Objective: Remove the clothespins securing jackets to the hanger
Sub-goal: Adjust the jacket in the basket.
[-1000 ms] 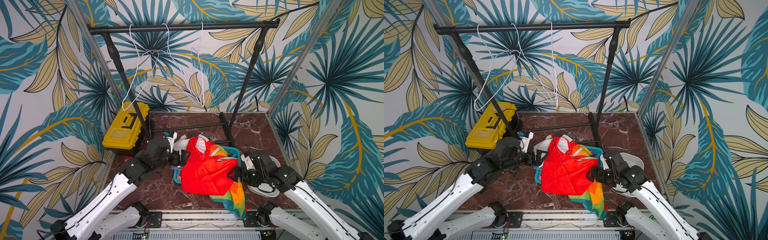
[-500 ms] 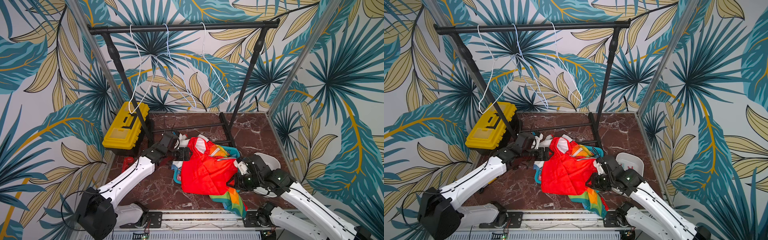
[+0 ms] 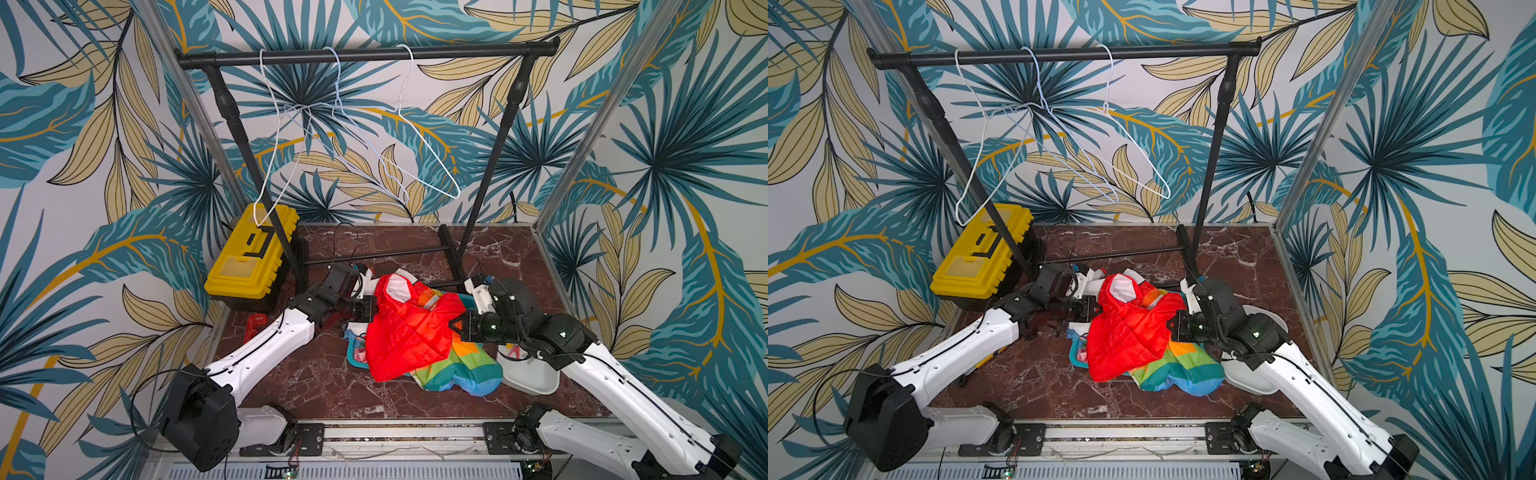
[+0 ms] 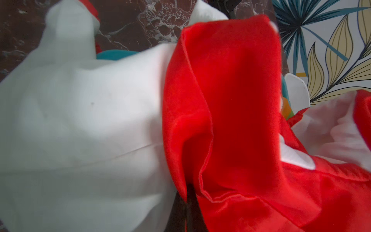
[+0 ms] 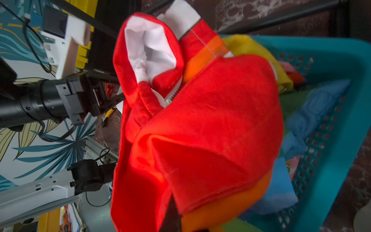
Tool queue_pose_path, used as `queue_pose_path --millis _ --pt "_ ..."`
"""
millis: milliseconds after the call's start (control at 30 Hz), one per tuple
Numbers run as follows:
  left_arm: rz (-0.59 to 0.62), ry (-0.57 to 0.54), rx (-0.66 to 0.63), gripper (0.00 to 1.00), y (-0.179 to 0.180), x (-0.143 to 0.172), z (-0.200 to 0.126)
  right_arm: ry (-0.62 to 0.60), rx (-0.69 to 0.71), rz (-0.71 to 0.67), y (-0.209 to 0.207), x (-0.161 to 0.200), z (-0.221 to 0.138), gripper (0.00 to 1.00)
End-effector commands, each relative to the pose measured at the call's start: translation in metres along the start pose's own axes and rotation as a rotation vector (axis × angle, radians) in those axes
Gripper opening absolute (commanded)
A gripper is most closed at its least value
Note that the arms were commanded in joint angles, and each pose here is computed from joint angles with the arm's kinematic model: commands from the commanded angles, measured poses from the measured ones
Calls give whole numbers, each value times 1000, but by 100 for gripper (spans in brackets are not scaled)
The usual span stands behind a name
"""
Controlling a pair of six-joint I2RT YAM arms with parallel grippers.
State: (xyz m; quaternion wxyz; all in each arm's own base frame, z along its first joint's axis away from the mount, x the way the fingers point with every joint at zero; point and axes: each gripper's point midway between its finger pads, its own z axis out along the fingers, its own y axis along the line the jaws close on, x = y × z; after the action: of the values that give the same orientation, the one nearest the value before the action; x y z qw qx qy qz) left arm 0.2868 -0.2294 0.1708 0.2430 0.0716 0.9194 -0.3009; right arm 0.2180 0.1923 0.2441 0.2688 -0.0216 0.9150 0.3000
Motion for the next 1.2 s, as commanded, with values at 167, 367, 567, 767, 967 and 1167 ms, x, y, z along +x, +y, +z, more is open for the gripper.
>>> queue_pose_path --millis 167,367,567,767,967,1167 --pt "37 -70 91 0 -28 -21 -22 -164 -203 -104 70 -76 13 0" --pt "38 -71 89 0 -27 -21 -22 -149 -242 -93 88 -95 29 0" --pt "49 -77 70 0 -24 -23 -21 -113 -385 19 84 -65 47 0" --pt "58 -82 68 0 -25 -26 -22 -146 -210 201 -6 -26 50 0" --pt "38 -137 80 2 -29 -38 -44 -121 46 225 -73 4 50 0" --pt "-145 -301 -72 64 25 -53 -78 -53 146 241 -100 14 81 0"
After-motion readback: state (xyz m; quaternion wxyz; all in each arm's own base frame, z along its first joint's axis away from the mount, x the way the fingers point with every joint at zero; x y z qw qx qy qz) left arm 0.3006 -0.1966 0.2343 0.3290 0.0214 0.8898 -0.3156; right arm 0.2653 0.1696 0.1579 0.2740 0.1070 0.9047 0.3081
